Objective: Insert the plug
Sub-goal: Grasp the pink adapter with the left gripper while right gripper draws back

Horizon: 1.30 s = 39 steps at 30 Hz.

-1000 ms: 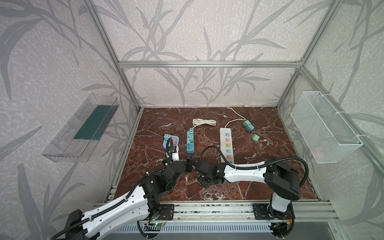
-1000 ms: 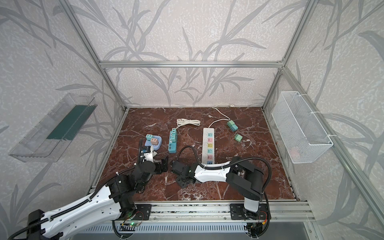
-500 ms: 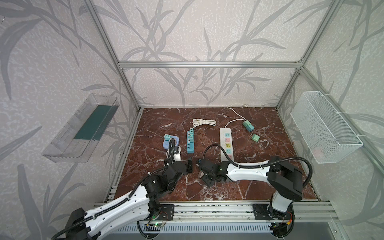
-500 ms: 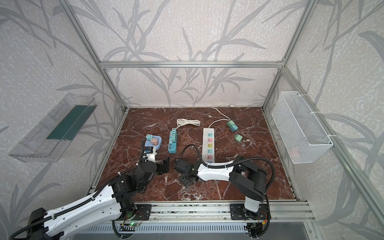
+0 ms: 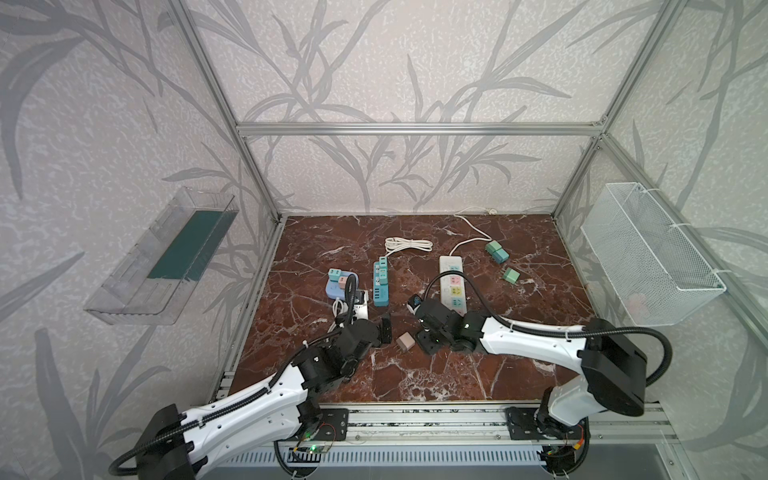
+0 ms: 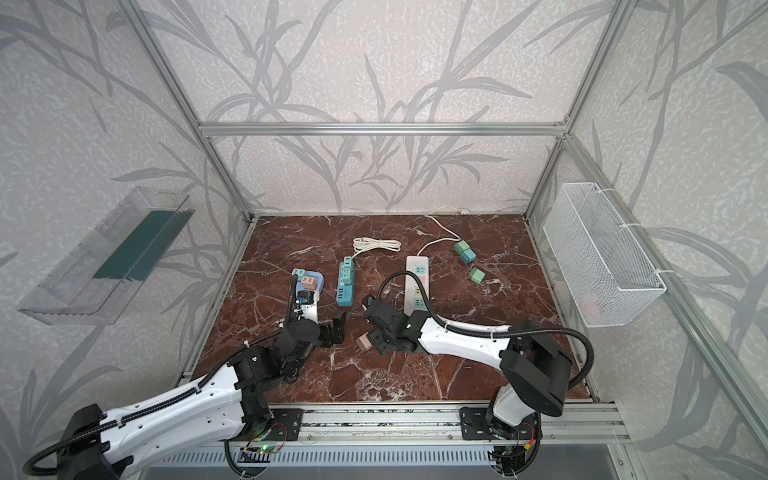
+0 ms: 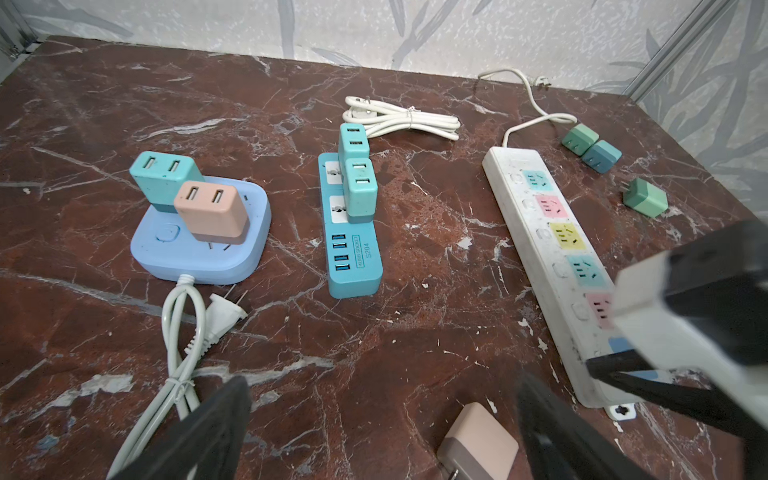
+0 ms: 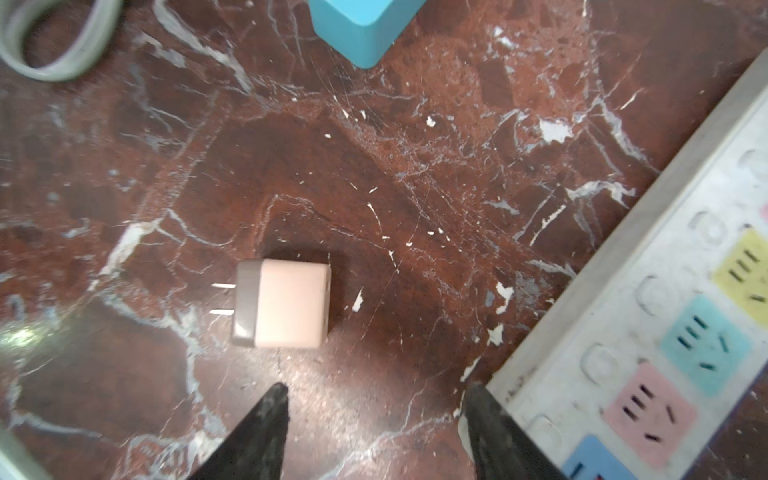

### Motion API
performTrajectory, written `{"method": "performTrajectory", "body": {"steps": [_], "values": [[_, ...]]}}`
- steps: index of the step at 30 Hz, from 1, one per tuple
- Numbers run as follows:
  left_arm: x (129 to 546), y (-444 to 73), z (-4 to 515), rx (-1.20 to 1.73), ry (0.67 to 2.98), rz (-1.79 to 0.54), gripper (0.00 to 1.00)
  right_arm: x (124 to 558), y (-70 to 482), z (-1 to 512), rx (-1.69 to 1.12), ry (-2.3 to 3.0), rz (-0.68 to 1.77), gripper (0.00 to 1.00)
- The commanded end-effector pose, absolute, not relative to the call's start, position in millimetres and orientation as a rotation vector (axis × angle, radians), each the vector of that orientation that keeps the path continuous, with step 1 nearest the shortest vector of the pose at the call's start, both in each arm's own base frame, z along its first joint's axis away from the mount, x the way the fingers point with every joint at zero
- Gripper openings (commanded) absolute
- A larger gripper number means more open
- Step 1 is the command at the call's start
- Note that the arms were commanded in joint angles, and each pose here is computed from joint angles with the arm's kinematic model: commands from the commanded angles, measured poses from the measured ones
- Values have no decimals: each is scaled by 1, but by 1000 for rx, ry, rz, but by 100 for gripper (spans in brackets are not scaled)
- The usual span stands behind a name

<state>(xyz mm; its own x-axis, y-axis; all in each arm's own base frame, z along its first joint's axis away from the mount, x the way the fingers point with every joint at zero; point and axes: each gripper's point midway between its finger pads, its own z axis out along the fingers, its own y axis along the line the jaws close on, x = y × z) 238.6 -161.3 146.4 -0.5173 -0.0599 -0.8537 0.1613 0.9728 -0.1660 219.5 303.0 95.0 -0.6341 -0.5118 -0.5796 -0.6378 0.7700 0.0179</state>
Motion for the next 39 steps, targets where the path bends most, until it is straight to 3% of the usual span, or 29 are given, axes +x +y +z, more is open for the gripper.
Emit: {"method": "performTrajectory", "body": {"steps": [1,8,14,21,30,39], "values": [[238,-175,143,190,2166,-253,99,226,276,115,-728,2379,287,69],[238,-191,117,388,2428,-35,91,219,231,127,-658,2320,366,66],[228,-223,99,677,2543,-73,92,220,193,126,-476,2414,456,67],[207,-237,71,910,2716,-68,91,223,182,135,-414,2385,462,78],[210,-250,32,988,2800,-25,84,226,180,140,-393,2373,457,81],[207,-255,14,997,2833,-44,61,224,177,141,-380,2368,454,80]]}}
